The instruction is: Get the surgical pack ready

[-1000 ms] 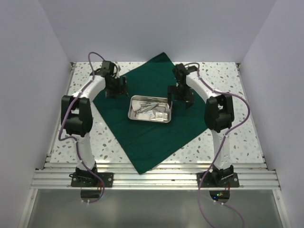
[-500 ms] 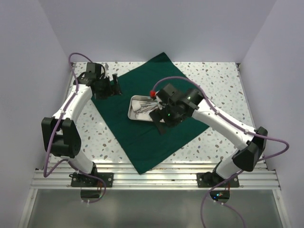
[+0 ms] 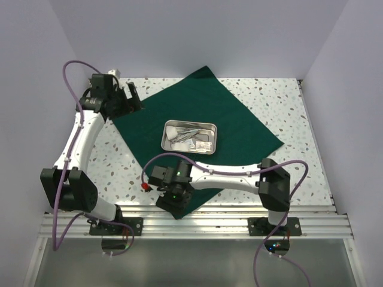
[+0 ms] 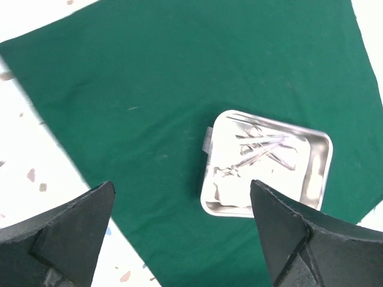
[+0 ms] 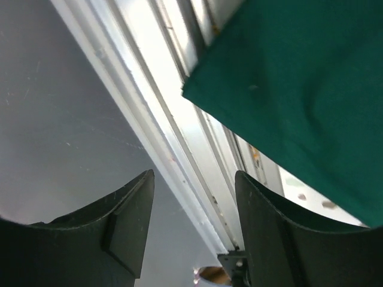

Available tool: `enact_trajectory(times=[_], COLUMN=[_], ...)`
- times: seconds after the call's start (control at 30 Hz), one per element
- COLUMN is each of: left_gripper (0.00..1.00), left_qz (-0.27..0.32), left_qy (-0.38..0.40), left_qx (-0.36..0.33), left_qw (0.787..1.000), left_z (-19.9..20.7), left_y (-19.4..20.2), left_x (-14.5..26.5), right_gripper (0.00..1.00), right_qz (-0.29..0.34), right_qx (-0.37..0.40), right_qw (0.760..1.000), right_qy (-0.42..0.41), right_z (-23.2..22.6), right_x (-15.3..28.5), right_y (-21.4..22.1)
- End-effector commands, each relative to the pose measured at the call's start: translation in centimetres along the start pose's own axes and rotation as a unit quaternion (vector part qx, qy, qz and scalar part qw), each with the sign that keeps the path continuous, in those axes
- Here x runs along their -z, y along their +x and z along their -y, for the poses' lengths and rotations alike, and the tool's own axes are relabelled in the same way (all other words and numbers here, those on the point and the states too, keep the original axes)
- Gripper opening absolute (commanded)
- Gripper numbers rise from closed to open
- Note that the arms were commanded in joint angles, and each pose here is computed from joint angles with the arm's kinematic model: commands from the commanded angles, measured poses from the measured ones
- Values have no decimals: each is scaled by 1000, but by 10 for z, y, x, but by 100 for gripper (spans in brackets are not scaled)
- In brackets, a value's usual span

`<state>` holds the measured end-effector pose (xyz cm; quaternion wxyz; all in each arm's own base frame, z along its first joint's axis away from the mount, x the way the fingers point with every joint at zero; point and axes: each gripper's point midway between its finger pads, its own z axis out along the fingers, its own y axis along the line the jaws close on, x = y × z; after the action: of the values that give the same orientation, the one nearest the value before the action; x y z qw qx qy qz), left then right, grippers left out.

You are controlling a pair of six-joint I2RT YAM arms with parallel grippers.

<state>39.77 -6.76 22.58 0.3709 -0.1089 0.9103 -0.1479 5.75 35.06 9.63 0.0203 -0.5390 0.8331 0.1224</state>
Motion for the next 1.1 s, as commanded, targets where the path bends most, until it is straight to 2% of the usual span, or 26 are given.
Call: enact_trajectory(times=[0.0,0.1,0.23,0.43,0.73,1.03,1.07], left_gripper=[100,100,100,100,100,100,100], left_qz=[3,-8,-6,4,-5,-9,-9], left_qy=[-59,-73,-92,-120,-118,-112,-111], left_qx=[80,115,139,143,147,139,140], left_qw=[995,991,986,982,982,984,984], left_z=[-46,-68,-79,-87,-91,-92,-93], left_y=[-2,3,10,7,12,16,16], left_x=[13,17,20,28,20,15,15], right_gripper=[59,54,54,54,47,20,8], right_qz=[24,16,5,-4,13,-1,-1], right_qx=[55,66,77,74,57,44,43], right_qw=[998,997,996,997,996,996,996], right_qy=[-21,-21,-33,22,62,79,79], right_z=[-24,-28,-37,-18,-5,3,4], right_x=[-8,-19,-33,-66,-80,-81,-80], right_y=[-12,-12,-13,-17,-27,-13,-12])
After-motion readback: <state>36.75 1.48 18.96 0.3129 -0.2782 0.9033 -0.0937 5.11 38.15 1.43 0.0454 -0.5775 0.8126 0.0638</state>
